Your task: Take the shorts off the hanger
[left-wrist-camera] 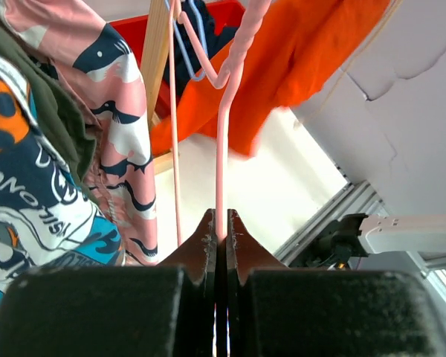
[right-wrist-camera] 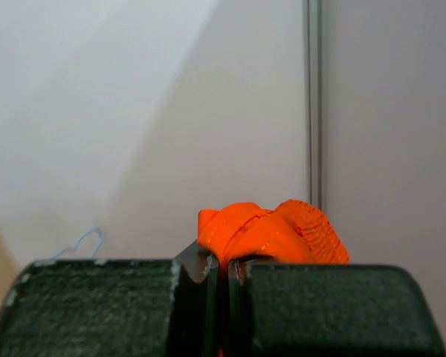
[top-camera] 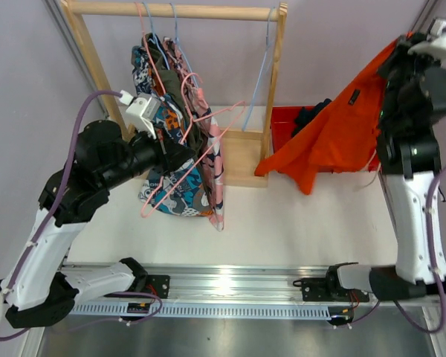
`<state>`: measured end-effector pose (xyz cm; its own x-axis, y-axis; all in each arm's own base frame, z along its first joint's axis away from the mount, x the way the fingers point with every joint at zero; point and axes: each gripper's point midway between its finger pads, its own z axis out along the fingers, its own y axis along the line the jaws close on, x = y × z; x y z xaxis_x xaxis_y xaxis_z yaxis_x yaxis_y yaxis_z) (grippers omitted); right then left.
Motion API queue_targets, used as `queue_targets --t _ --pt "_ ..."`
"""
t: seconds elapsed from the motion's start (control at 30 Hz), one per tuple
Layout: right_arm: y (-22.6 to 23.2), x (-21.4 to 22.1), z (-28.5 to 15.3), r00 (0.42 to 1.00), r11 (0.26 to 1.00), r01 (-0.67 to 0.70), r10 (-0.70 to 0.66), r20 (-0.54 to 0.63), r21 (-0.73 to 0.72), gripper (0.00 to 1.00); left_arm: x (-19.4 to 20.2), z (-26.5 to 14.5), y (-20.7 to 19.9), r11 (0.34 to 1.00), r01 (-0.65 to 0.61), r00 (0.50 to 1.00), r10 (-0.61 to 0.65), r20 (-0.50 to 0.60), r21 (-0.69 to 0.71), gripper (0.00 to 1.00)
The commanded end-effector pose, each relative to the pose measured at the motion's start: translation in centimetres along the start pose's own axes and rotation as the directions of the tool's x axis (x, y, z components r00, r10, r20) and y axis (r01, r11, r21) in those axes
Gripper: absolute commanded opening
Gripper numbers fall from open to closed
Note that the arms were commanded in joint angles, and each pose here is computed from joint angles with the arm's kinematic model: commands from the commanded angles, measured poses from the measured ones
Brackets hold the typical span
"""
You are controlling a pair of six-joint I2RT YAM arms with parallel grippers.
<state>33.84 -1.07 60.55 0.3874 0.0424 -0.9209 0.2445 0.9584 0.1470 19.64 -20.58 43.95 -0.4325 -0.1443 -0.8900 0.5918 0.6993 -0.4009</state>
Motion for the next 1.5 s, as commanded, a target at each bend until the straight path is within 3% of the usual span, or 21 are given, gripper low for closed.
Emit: queue_targets --t 0.0,0.1,0.23,0.27,0.37,0.4,0.47,0.53,0.57,0.6,0.63,0.8,0.97,1.17,1.3,1.47 --pt "2.4 0.2 5.0 0.998 0.988 -0.049 0.053 0.023 -0.148 0.0 -3.0 -0.2 -1.3 0.998 -0.052 0.994 0.048 0.095 0.041 0.0" --pt "1.5 1.4 8.3 0.997 0.988 -0.071 0.077 0.031 -0.14 0.0 -3.6 0.3 -1.0 0.998 -0.056 0.993 0.054 0.108 0.022 0.0" --pt "0.3 9.4 11.8 0.994 0.991 -0.084 0.076 -0.076 -0.109 0.0 -5.3 1.8 -1.2 0.998 -0.065 0.99 0.064 0.127 0.008 0.0" --pt "0.0 14.2 11.7 0.985 0.99 -0.084 0.065 -0.159 -0.111 0.0 -5.6 2.2 -1.1 0.998 -0.069 0.989 0.068 0.128 0.002 0.0" --pt "0.5 18.8 10.9 0.978 0.98 -0.136 0.109 -0.177 -0.148 0.0 -7.2 3.6 -1.0 0.997 -0.078 0.986 0.081 0.143 -0.025 0.0" --pt "0.2 23.1 10.0 0.962 0.978 -0.148 0.108 -0.251 -0.146 0.0 -8.8 3.0 -1.5 0.996 -0.082 0.98 0.085 0.179 -0.025 0.0" --pt "1.0 28.2 8.8 0.907 0.958 -0.225 0.139 -0.397 -0.179 0.36 -8.9 4.8 -0.8 0.994 -0.094 0.982 0.103 0.157 -0.06 0.0" --pt "0.1 33.0 6.9 0.839 0.959 -0.253 0.153 -0.522 -0.125 0.9 -10.8 4.4 -0.8 0.99 -0.103 0.974 0.12 0.194 -0.094 0.0" --pt "0.0 34.4 6.0 0.813 0.955 -0.281 0.185 -0.552 -0.094 0.99 -10.7 5.7 0.0 0.986 -0.102 0.976 0.124 0.179 -0.13 0.0" --pt "0.0 34.1 5.4 0.818 0.949 -0.302 0.209 -0.536 -0.092 0.99 -11.6 5.7 -0.2 0.985 -0.106 0.972 0.131 0.196 -0.135 0.0" --pt "-0.5 36.7 3.2 0.785 0.947 -0.315 0.223 -0.578 -0.063 1.0 -12.5 5.7 -0.3 0.983 -0.113 0.966 0.143 0.217 -0.143 0.0" --pt "0.1 36.3 -1.0 0.752 0.91 -0.41 0.302 -0.586 -0.057 0.99 -14.4 8.5 0.8 0.971 -0.113 0.955 0.165 0.246 -0.212 0.0" --pt "0.4 32.9 -5.1 0.761 0.892 -0.441 0.311 -0.57 -0.101 0.99 -15.5 13.1 2.9 0.964 -0.094 0.946 0.164 0.279 -0.249 0.0" --pt "2.5 28.2 -10.4 0.764 0.84 -0.509 0.34 -0.548 -0.19 0.99 -16.5 19.8 6.7 0.979 -0.001 0.943 0.068 0.326 -0.202 0.0" --pt "4.7 28.6 -14.8 0.754 0.814 -0.524 0.305 -0.582 -0.252 0.99 -17.2 22.8 7.4 0.988 0.015 0.93 0.043 0.364 -0.154 0.0" --pt "5.5 31.1 -16.1 0.727 0.839 -0.495 0.256 -0.637 -0.228 0.99 -17.5 25.1 7.6 0.992 0.052 0.917 -0.001 0.398 -0.117 0.0"
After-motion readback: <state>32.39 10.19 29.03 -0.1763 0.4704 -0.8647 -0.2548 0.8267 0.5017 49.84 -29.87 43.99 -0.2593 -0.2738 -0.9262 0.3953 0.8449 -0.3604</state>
